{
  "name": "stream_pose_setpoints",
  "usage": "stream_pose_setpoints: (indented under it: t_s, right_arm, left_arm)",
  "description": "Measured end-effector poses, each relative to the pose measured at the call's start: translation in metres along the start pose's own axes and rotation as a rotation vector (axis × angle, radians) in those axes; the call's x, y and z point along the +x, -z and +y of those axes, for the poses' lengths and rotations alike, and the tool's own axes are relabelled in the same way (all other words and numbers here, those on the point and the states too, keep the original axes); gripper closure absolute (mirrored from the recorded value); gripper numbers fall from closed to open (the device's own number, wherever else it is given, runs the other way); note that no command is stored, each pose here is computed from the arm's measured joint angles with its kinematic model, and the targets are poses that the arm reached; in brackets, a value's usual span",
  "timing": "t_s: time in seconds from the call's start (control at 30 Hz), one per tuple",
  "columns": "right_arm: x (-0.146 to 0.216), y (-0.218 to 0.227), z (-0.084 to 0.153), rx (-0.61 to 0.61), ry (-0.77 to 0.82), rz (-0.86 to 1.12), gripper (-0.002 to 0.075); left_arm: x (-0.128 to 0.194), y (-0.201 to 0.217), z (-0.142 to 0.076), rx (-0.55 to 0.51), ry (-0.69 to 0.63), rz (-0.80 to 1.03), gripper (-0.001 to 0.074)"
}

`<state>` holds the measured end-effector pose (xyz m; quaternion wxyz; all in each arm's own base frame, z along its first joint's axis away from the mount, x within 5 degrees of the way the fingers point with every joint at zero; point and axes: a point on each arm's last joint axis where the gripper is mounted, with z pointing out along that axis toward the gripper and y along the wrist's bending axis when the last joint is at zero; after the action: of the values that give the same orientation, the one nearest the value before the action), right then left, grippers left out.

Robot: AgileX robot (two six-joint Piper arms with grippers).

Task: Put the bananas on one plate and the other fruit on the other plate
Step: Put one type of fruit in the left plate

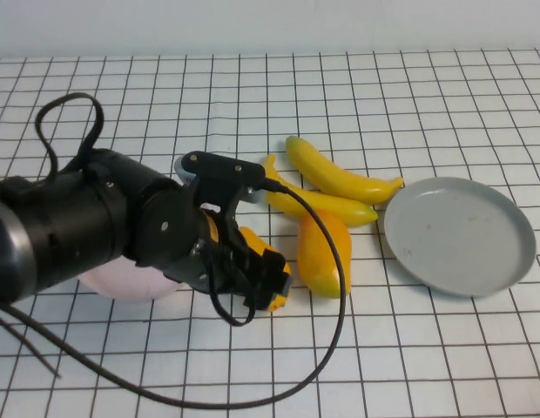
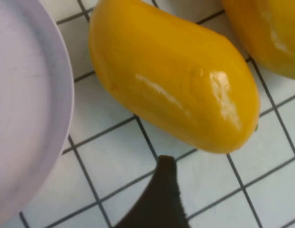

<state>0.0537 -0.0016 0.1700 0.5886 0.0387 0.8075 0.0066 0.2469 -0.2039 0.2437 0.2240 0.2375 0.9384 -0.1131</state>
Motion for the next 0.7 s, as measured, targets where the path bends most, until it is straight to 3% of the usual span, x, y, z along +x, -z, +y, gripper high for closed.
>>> stream_pose_setpoints:
  t_s: [0.07,0.17,0.37,0.7]
  right_arm:
    - [0.0,0.0,0.0,0.0,0.0,0.0,0.0742]
    - [0.0,0.0,0.0,0.0,0.0,0.0,0.0742]
    - [0.0,0.0,0.0,0.0,0.0,0.0,0.0742]
    - [0.0,0.0,0.0,0.0,0.0,0.0,0.0742]
  left_arm:
    - [-0.004,-0.009,0.002,0.003,0.044,0.0,0.0118]
    - [-0.012,-0.019,0.003,0.02,0.131,-0.029,0.007]
    - [-0.02,-0.033,0.007,0.06,0.244,-0.081,0.0068]
    - [-0.021,-0.054,0.017,0.058,0.304,-0.069,0.0068]
